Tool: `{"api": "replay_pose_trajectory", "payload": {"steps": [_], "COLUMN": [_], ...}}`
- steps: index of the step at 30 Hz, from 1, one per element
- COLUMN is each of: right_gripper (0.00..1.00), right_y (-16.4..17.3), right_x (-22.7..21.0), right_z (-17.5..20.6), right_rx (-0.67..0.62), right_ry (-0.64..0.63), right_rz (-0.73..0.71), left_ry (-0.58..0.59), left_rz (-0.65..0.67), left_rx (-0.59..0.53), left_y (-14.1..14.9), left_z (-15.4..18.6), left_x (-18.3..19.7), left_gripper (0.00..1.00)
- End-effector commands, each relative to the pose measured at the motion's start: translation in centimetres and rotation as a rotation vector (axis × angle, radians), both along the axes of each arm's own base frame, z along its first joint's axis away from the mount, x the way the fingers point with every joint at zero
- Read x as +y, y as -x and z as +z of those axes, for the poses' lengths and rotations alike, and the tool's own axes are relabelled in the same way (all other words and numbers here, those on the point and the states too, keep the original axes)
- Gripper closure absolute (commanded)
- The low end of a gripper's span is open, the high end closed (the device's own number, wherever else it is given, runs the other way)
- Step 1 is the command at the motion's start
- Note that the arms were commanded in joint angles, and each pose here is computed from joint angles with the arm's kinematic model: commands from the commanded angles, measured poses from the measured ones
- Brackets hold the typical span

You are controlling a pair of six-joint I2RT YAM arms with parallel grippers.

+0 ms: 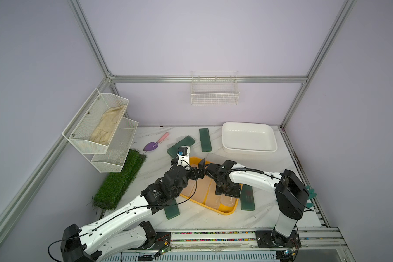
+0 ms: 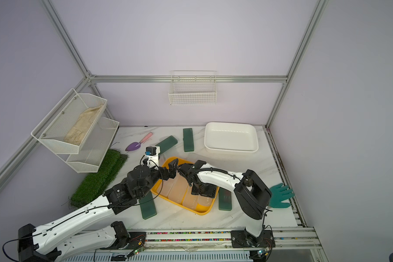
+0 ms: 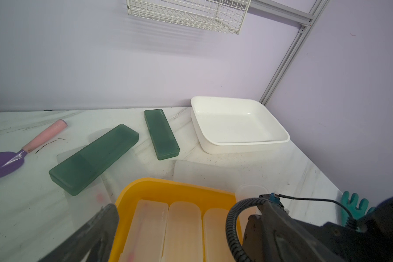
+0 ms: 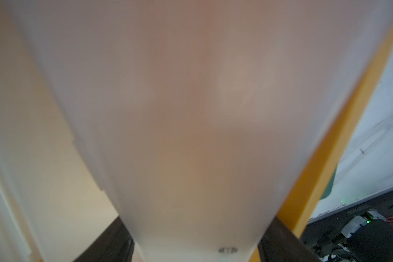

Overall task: Place the pencil cases by color into the storage box
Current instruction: Place the pencil case at the storage box.

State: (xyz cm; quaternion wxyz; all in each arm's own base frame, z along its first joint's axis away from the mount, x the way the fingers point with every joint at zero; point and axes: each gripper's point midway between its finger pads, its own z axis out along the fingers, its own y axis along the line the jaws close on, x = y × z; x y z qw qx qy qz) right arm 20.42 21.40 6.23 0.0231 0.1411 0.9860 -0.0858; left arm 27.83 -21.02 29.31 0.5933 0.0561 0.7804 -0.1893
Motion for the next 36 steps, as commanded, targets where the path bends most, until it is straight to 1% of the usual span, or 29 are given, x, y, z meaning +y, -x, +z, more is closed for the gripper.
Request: {"api": "replay_pose_trajectory", "payload": {"steps": [1,7,11,18,20,23,25,26,27,31,34,36], "right_gripper": [0.45,0.47,0.47,0.45,0.40,0.26,0.20,0.14,0.11,0.09,0.09,0.11], "right_y": [1.3,2.1,2.7,2.9,2.9,2.7,2.5,2.4,2.1,0.6,-0.9,-2.0], "right_x": [-0.4,0.2,0.1,0.6,0.9,0.9,0.6,0.5,0.3,-0.5,-0.5,0.1], "right_z": [-0.8,-1.6,-1.9,-1.6,-1.4,-0.7,0.0,0.4,0.9,3.8,5.9,6.5], "right_rx": [0.067,0.093,0.109,0.120,0.119,0.105,0.090,0.079,0.065,-0.026,-0.098,-0.132], "right_ry": [0.003,-0.054,-0.067,-0.098,-0.111,-0.113,-0.107,-0.100,-0.089,-0.048,-0.027,-0.038], "right_rz": [-0.010,-0.045,-0.059,-0.067,-0.065,-0.065,-0.064,-0.061,-0.060,-0.070,-0.043,-0.005], "left_ry": [0.007,0.010,0.014,0.019,0.017,0.019,0.023,0.022,0.022,0.022,0.011,0.003], "left_rz": [-0.012,-0.008,-0.009,-0.011,-0.008,-0.003,-0.003,-0.001,-0.001,-0.004,-0.008,-0.009], "left_rx": [-0.016,-0.017,-0.019,-0.022,-0.022,-0.024,-0.028,-0.028,-0.027,-0.025,-0.017,-0.009], "left_y": [0.1,0.1,0.2,0.2,0.2,0.2,0.2,0.2,0.2,-0.1,-0.4,-0.6], "left_z": [0.0,0.1,0.2,0.5,0.5,0.8,1.0,1.0,1.0,1.2,1.0,0.9], "left_x": [-0.2,-0.1,-0.1,-0.1,0.0,0.1,0.2,0.1,0.1,-0.3,-0.7,-1.0], "left_gripper": [0.00,0.00,0.00,0.00,0.00,0.00,0.00,0.00,0.00,0.00,0.00,0.00]}}
